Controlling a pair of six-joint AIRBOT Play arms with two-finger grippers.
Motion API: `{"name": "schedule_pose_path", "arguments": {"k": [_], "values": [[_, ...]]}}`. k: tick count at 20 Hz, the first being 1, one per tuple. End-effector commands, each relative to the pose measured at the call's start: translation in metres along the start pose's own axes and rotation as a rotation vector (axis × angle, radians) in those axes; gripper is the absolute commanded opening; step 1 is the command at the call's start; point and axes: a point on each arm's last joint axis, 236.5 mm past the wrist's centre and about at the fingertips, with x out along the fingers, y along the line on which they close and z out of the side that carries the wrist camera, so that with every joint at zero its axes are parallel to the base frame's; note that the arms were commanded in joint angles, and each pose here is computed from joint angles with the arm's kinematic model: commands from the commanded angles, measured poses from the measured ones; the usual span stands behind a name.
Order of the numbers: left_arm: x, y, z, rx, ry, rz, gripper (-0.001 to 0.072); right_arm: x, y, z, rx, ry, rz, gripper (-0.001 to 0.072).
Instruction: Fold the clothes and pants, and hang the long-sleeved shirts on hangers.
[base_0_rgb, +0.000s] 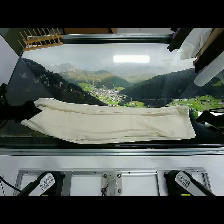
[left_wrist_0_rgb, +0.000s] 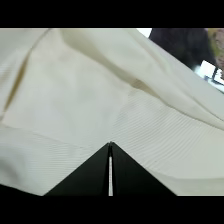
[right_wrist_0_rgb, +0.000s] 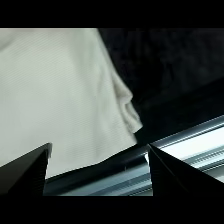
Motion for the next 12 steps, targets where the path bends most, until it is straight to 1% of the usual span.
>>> {"name": "schedule_pose_path", "arguments": {"k": [1,4,7,9,12], "values": [[0.019,-0.074,-0.016,0.156,0.068,-0.112,0.0020,0.033,-0.045,0.006,-0.050,0.103,0.021,0.0661],[0.048,-0.144,-0.033,0.275,0.060,-0.164,0.0021,0.081,-0.046,-0.013,-0.138,0.241,0.109,0.0662],[0.071,-0.208,-0.053,0.393,0.034,-0.229,0.0020,0.106,-0.018,-0.003,-0.123,0.242,0.272,0.0662],[0.088,-0.237,-0.079,0.457,0.108,-0.261,0.0020,0.111,0.002,0.002,-0.125,0.246,0.370,0.0662],[0.116,-0.267,-0.110,0.528,0.216,-0.284,0.0020,0.115,0.026,0.002,-0.109,0.271,0.460,0.0662]]}}
